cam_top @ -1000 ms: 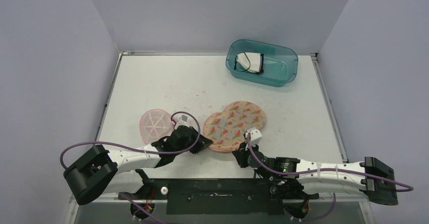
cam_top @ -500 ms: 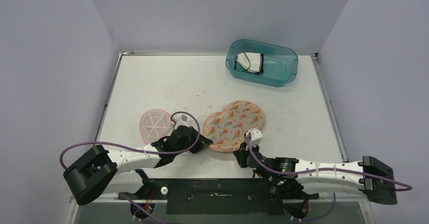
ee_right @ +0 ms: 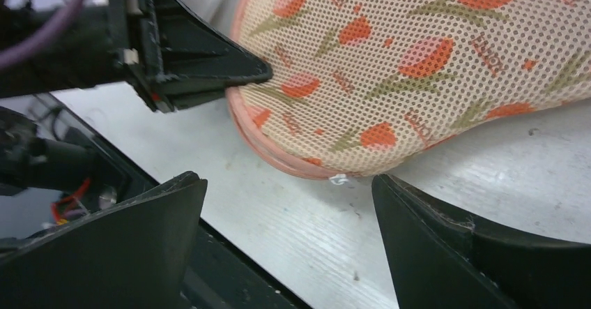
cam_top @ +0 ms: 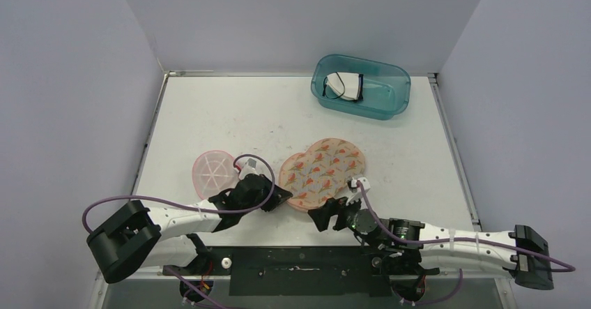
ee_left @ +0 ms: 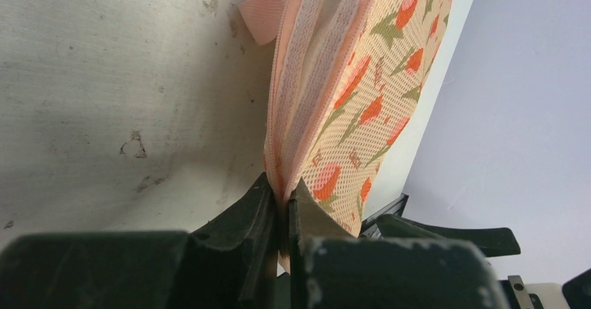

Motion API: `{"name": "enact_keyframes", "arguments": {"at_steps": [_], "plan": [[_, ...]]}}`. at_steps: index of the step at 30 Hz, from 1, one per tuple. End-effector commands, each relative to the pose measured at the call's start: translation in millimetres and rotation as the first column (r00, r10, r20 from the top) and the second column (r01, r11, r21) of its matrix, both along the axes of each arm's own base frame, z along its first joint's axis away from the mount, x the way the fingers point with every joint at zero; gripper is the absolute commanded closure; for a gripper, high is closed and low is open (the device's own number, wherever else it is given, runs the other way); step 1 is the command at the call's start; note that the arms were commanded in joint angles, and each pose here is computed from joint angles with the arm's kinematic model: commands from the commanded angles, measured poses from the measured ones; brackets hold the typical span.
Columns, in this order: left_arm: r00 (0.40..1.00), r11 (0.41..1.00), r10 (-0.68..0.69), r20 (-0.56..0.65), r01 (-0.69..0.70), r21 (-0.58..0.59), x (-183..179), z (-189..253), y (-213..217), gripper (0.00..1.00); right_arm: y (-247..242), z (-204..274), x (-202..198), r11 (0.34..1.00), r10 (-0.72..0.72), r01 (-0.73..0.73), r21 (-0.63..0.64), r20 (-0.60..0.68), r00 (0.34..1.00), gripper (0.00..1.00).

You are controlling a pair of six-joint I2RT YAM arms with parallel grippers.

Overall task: Unzip the laundry bag and remove the bra
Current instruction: Unzip the laundry bag at the center of the board.

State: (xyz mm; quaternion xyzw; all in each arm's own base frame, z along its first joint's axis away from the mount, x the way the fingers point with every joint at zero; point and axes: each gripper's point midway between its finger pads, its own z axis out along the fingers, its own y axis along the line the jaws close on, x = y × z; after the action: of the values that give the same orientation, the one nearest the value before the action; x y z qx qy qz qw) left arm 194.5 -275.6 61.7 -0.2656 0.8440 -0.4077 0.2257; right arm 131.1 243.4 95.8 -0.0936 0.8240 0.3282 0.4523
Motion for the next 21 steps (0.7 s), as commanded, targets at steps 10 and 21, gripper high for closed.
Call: {"name": "enact_keyframes", "arguments": {"at_steps": [10,21], "plan": [[0.88,0.877,0.466,0.096,-0.444,-0.184,17,11,50,1.0,-5,15,58,0.88,-0.235,0.312,0.358,-0.242,0.941,0.0],[0.921,0.957,0.287,0.265,-0.286,-0.041,25,33,-8,0.5,-18,4,88,0.891,-0.318,0.366,0.27,-0.205,0.926,0.0]]}}
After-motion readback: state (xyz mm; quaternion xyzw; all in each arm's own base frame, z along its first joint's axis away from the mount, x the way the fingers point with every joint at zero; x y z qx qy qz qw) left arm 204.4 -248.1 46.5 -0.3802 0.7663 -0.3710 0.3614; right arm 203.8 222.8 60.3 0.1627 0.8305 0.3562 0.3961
